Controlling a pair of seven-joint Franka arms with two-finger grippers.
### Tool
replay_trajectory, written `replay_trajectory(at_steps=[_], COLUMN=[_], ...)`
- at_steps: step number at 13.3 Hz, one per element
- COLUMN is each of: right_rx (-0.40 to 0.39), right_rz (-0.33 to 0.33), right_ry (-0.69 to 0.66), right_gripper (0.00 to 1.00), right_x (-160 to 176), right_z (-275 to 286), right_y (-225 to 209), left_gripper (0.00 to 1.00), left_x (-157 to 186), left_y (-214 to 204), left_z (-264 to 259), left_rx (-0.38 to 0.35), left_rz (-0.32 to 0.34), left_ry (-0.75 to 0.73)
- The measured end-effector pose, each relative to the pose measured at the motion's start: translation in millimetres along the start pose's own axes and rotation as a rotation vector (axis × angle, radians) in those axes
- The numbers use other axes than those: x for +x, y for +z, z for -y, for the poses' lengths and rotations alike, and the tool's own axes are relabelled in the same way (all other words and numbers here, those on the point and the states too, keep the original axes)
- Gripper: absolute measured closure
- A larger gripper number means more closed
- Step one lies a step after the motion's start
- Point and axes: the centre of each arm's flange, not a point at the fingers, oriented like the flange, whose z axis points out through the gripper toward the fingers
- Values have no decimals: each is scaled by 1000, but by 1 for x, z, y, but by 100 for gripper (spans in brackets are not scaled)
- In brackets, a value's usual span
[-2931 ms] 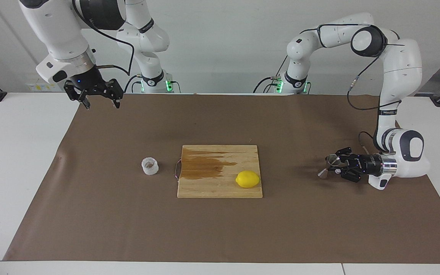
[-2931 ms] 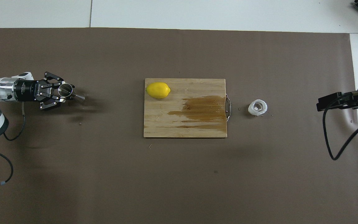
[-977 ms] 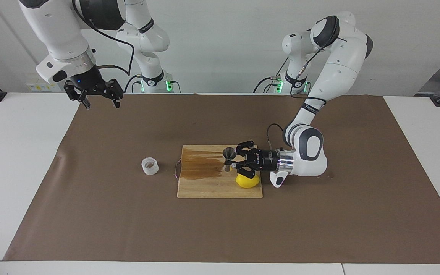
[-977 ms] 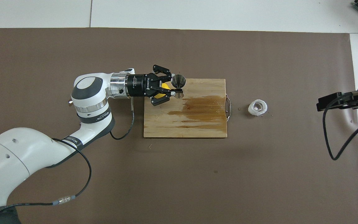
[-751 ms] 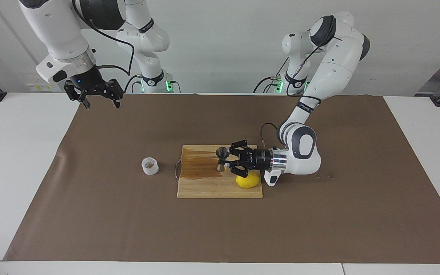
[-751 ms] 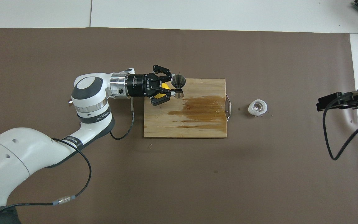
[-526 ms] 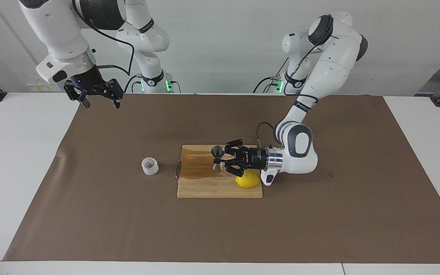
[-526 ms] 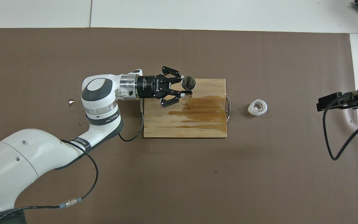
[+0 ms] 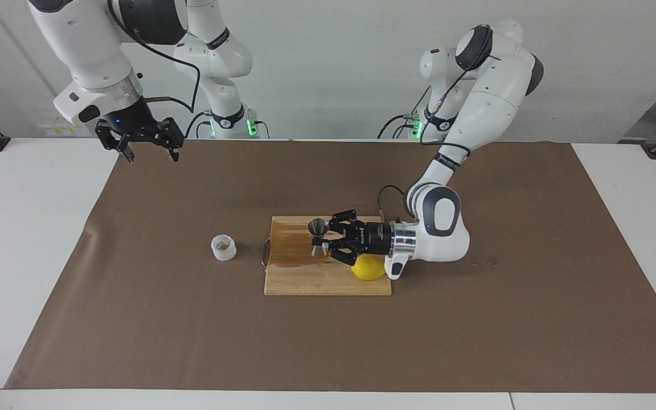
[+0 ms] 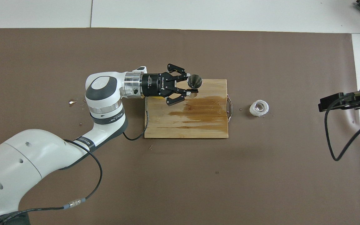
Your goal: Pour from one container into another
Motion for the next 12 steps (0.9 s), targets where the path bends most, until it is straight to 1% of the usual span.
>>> replay_trajectory(at_steps=[2,6,8,12], right_rx=[0,0,0,0], right_rz=[0,0,0,0], right_ry=[0,0,0,0], right_gripper=[0,0,0,0], right_x=[0,0,0,0], right_z=[0,0,0,0], right_y=[0,0,0,0], left_gripper=[60,61,61,61], left_x=[6,0,3,13], left_y=[1,10,9,15], left_z=[-3,-9,-10,-9], left_rx=[28,100,130,159], left_rz=[-14,-33,-45,-56], left_ry=[-18,-28,-25,-47])
